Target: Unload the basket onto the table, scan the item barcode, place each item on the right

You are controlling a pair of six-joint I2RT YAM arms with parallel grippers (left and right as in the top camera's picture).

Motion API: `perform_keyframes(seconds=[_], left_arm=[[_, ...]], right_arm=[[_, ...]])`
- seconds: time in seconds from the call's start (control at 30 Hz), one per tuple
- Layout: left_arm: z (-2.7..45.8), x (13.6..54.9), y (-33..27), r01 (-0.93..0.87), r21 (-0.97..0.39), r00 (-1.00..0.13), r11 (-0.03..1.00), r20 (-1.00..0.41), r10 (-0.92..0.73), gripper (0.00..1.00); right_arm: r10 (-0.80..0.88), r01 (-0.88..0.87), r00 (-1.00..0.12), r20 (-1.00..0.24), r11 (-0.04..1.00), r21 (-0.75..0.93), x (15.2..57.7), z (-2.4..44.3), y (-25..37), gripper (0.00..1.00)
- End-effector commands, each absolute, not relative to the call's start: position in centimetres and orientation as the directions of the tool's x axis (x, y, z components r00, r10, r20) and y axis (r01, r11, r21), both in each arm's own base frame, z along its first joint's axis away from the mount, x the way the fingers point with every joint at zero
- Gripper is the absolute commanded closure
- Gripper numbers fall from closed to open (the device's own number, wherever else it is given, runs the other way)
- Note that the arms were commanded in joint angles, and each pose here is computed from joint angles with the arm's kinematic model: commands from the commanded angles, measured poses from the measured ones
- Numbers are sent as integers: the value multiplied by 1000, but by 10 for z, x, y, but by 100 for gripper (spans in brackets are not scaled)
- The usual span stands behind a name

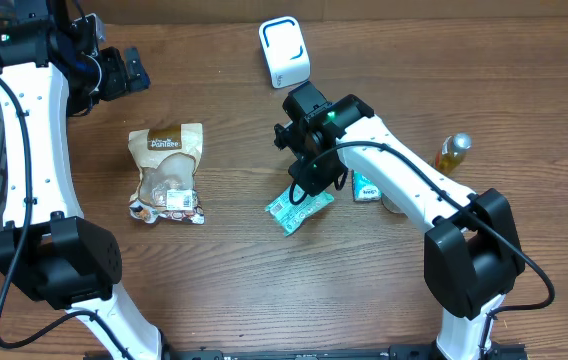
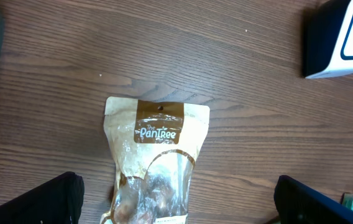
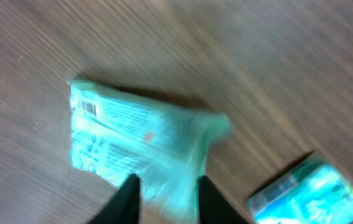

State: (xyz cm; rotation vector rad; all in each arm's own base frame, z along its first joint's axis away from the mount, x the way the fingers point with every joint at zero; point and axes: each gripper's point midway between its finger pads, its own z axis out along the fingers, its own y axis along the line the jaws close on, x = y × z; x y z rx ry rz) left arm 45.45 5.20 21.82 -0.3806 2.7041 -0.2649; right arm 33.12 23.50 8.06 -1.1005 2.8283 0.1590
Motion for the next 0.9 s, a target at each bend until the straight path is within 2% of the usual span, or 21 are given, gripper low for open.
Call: perform_keyframes(seconds=[0.0, 0.07, 0.17, 0.27, 0.4, 0.63, 0.87], left_arm=[[224, 454, 52, -221, -231, -881, 948, -371, -295, 1], [224, 454, 52, -220, -231, -881, 948, -371, -295, 0], [224, 454, 52, -220, -231, -881, 948, -371, -295, 0], [224, 454, 52, -221, -231, -881, 948, -371, -295, 1], [224, 454, 52, -221, -231, -881, 948, -371, -295, 0], [224, 454, 52, -221, -231, -880, 948, -371, -295, 1], [224, 454, 52, -220, -231, -881, 948, -371, -295, 1]], right_arm=[[-625, -640, -754, -202, 769, 7, 348, 89, 235, 67], [-568, -588, -784, -249, 809, 5, 360, 91, 239, 57], [-432, -468, -844, -316, 883, 43, 375, 96, 248, 59], [-231, -284, -916, -329, 951, 123, 380, 99, 254, 74], [-37, -96, -957, -289, 976, 195, 373, 94, 261, 76], [-32, -102, -954, -297, 969, 224, 359, 59, 283, 76], [-48, -96, -970, -238, 976, 194, 336, 32, 282, 76]])
